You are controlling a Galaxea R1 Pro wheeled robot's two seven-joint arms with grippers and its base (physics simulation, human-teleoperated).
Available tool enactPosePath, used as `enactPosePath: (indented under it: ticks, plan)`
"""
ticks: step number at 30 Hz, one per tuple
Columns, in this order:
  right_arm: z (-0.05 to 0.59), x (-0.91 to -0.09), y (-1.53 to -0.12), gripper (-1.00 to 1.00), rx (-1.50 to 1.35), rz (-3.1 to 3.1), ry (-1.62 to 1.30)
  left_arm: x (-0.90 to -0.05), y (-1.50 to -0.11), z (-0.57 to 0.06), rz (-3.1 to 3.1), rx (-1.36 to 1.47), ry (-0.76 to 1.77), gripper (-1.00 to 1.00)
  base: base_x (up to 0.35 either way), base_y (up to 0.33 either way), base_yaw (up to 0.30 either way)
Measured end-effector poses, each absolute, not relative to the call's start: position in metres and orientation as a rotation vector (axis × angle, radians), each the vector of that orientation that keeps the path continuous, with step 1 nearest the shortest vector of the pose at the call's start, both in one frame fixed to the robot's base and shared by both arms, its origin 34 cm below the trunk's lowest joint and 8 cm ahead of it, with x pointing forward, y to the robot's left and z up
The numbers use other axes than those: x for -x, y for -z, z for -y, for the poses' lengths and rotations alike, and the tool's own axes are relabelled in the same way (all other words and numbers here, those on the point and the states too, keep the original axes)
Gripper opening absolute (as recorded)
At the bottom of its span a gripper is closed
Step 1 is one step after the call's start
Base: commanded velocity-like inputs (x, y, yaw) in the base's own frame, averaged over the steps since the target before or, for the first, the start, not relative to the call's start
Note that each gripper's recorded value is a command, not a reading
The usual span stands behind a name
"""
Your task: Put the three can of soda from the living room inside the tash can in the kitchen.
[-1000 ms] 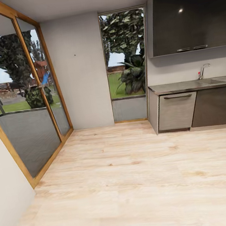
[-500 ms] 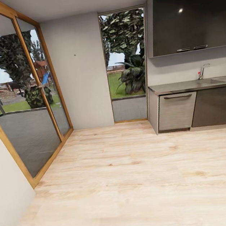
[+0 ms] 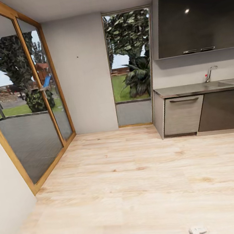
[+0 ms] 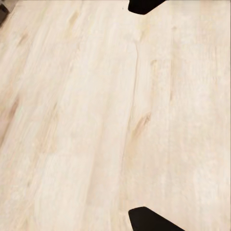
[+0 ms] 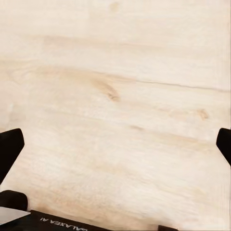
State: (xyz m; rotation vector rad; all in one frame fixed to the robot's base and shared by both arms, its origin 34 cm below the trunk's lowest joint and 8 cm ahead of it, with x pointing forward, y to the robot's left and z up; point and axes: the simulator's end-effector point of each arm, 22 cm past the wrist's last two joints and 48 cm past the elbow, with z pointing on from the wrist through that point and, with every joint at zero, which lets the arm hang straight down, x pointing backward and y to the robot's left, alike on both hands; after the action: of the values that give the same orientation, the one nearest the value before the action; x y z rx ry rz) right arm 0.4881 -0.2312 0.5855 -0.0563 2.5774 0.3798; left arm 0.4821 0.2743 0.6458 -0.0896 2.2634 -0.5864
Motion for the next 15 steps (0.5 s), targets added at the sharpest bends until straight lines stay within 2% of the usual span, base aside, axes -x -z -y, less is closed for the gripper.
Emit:
enactPosePath:
  ticks: [5, 15]
  plan:
    - [0.257, -0.499, -0.595, 1.0, -0.03, -2.549, -0.342, -0.488, -0.675, -0.308, -2.173, 0.125, 0.635, 1.0, 0.0, 0.0, 0.0]
    - [0.26, -0.5, -0.596, 1.0, -0.037, -2.547, -0.337, -0.492, -0.682, -0.312, -2.154, 0.122, 0.632, 1.0, 0.0, 0.0, 0.0]
